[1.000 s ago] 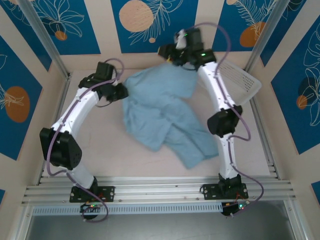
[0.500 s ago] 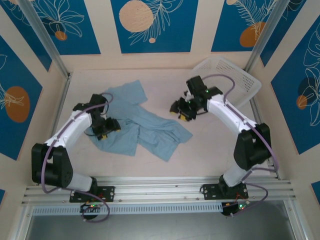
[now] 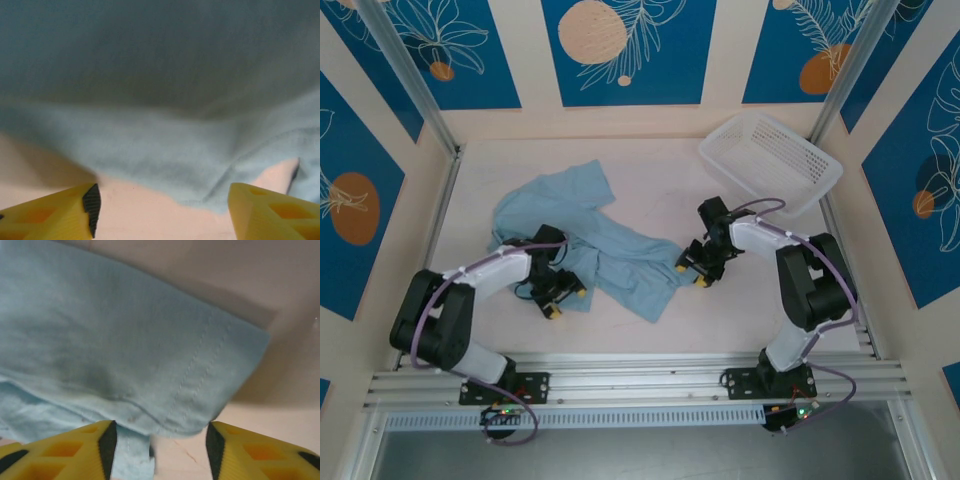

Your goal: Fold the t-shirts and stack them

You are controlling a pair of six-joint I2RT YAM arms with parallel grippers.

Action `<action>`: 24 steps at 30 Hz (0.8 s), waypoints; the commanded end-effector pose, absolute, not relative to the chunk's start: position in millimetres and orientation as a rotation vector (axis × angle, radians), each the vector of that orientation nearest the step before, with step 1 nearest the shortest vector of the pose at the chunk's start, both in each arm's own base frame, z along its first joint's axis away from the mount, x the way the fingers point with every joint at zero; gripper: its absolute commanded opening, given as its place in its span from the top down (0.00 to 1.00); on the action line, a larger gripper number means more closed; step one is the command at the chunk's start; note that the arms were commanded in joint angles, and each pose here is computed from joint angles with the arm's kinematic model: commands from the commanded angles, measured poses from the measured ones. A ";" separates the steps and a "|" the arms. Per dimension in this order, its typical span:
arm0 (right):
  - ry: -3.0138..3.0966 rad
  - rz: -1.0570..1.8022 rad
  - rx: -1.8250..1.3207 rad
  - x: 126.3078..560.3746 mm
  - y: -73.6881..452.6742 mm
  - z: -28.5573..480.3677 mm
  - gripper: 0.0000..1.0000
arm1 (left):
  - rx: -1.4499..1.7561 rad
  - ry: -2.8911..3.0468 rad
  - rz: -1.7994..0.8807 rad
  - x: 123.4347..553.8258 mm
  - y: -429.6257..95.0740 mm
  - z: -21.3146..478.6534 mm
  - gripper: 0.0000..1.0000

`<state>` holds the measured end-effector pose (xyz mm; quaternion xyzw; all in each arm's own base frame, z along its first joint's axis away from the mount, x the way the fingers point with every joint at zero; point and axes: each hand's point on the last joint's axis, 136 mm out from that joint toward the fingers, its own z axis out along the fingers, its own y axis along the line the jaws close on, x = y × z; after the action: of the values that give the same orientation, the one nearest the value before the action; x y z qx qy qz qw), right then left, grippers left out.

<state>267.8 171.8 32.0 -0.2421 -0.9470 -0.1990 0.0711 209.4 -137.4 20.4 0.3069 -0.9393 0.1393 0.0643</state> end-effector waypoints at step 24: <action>-3.100 -0.594 -0.719 395.0 120.1 104.9 0.35 | 0.969 -3.195 0.087 201.5 -42.5 100.1 1.00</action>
<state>440.2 108.6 81.9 -0.2326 -0.9530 -0.1814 -0.0692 215.4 -48.8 101.4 0.2910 -0.9488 0.0395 -0.1166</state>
